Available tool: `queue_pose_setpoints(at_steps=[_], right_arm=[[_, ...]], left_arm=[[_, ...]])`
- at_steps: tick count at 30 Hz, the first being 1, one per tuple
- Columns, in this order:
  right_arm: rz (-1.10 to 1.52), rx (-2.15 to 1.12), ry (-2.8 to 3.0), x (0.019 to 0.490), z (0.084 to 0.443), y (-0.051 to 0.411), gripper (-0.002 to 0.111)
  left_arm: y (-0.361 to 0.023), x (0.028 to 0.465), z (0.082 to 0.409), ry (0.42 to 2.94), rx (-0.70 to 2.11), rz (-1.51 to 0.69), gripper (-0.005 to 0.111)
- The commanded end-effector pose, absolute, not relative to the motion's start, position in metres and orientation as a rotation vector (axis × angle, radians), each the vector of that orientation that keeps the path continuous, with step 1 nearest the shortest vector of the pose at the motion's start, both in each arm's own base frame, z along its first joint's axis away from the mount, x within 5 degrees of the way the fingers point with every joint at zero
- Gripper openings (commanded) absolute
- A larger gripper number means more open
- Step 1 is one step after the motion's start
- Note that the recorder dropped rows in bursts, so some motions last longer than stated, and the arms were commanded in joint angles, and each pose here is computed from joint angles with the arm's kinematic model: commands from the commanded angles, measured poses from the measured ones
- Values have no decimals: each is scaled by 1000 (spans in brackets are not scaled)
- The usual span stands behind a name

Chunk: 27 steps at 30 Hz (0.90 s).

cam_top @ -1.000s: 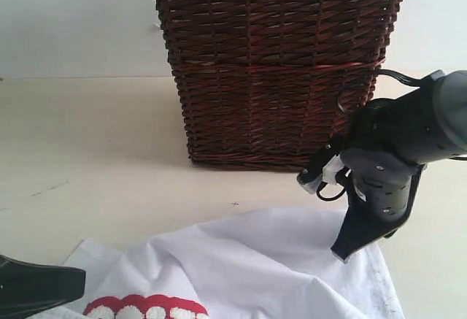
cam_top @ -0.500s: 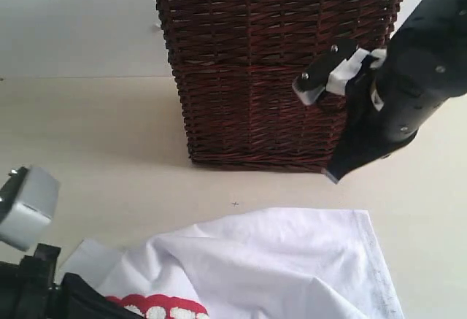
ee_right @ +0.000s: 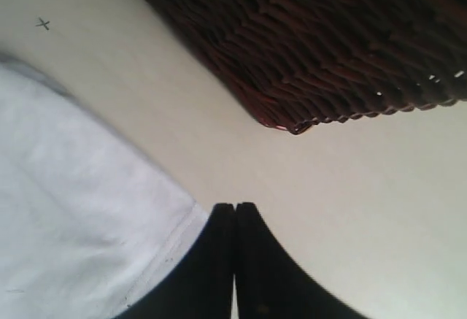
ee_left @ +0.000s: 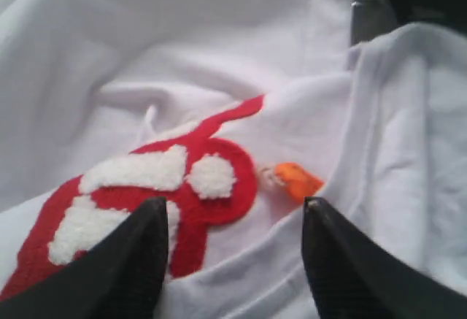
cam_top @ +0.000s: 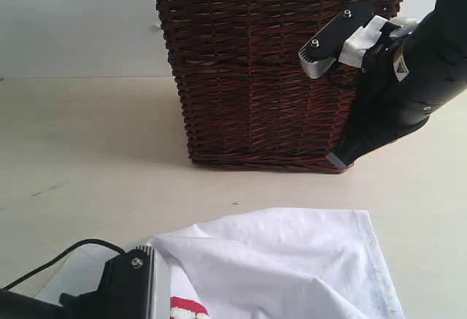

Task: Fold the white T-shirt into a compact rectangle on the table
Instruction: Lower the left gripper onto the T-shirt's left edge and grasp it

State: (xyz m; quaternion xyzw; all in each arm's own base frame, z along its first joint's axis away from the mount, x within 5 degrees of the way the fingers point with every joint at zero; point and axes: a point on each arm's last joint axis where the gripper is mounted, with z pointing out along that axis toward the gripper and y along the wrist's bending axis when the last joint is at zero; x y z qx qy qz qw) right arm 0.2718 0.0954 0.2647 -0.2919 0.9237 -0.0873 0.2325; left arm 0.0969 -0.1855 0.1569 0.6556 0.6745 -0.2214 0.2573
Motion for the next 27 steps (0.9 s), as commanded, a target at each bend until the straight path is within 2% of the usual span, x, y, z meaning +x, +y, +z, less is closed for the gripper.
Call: queue_pose_setpoints(at_steps=[1,6,8,12,15,17,21,24,27], right_arm=[[-226,-800,2522,272,269,95,0],[-223,-803,2515,272,269,96,0],[-221,-802,2512,272,270,96,0],[-224,-802,2517,272,269,95,0],[-229,-798,2537,271,269,95,0],[-224,-790,2539,271,269,95,0],[-203,-781,2529,271,269,96,0],[-200,-779,2527,272,269,96,0],[-196,-779,2530,271,269,97,0]], left_arm=[[-195,113,140,1868,1808,-450,51],[-199,113,129,1908,1844,-479,34],[-197,117,130,1906,1819,-413,25],[-183,147,139,1853,1690,14,7],[-172,162,146,1761,1689,277,3],[-171,165,156,1725,1645,332,3],[-173,175,181,2043,1179,153,3],[-168,187,184,2281,939,61,3],[-162,196,180,2451,977,-32,3]])
